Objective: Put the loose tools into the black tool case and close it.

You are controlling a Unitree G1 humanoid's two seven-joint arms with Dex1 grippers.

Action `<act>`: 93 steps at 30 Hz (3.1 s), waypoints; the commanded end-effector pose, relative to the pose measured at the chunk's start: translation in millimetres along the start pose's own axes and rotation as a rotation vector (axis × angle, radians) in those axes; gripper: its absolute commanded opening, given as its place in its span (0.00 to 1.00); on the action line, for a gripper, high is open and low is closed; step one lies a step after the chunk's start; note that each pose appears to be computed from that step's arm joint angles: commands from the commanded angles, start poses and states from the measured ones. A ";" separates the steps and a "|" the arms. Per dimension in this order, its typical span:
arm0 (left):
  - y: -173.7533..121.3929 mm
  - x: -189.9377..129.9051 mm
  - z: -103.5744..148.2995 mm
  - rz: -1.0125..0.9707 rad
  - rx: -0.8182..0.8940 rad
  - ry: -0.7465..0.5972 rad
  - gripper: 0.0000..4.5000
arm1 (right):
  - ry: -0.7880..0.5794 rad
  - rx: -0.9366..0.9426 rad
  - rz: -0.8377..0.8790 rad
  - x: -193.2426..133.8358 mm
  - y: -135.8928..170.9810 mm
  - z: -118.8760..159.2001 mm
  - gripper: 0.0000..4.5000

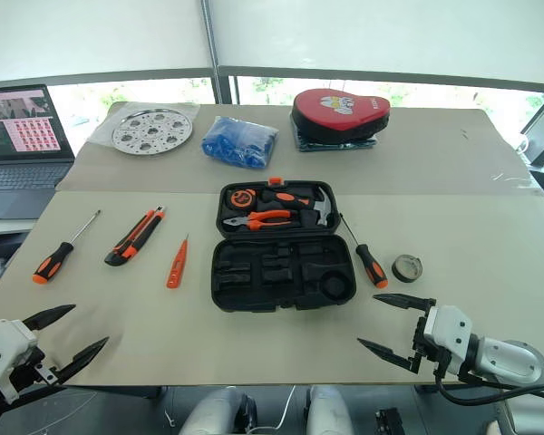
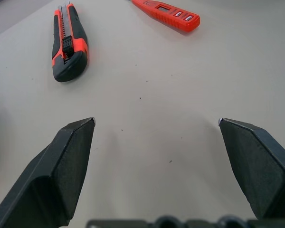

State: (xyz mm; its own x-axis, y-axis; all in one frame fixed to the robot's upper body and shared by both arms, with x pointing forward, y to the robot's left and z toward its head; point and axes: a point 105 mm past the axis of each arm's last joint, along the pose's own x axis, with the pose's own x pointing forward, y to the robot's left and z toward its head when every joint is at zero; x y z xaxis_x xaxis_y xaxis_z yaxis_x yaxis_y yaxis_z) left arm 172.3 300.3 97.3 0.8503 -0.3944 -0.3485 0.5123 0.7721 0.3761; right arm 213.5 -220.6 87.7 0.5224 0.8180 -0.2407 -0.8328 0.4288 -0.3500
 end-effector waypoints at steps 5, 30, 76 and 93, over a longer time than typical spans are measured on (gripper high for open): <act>38.0 -35.8 -7.1 0.341 -0.321 -0.032 1.00 | -0.446 0.053 -0.015 37.2 -11.4 80.6 0.99; 159.2 34.8 -0.4 0.511 -0.566 0.290 1.00 | -0.586 -0.002 0.054 67.0 -9.4 110.5 0.99; -64.5 240.1 172.7 -0.608 0.521 0.060 0.17 | -0.256 -0.012 -0.226 -7.4 -28.0 82.4 1.00; -70.8 236.7 196.9 -0.592 0.420 -0.157 0.86 | -0.277 0.010 -0.211 -1.8 -24.2 81.8 1.00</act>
State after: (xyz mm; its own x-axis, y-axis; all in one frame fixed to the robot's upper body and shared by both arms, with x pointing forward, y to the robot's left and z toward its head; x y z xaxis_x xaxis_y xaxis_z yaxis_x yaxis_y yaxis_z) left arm 361.9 65.7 132.9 0.4043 -0.6943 -0.5954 0.8849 0.1323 0.4466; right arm 218.8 -203.2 166.1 0.6254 0.7767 0.0747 -0.7134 0.6079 -0.3487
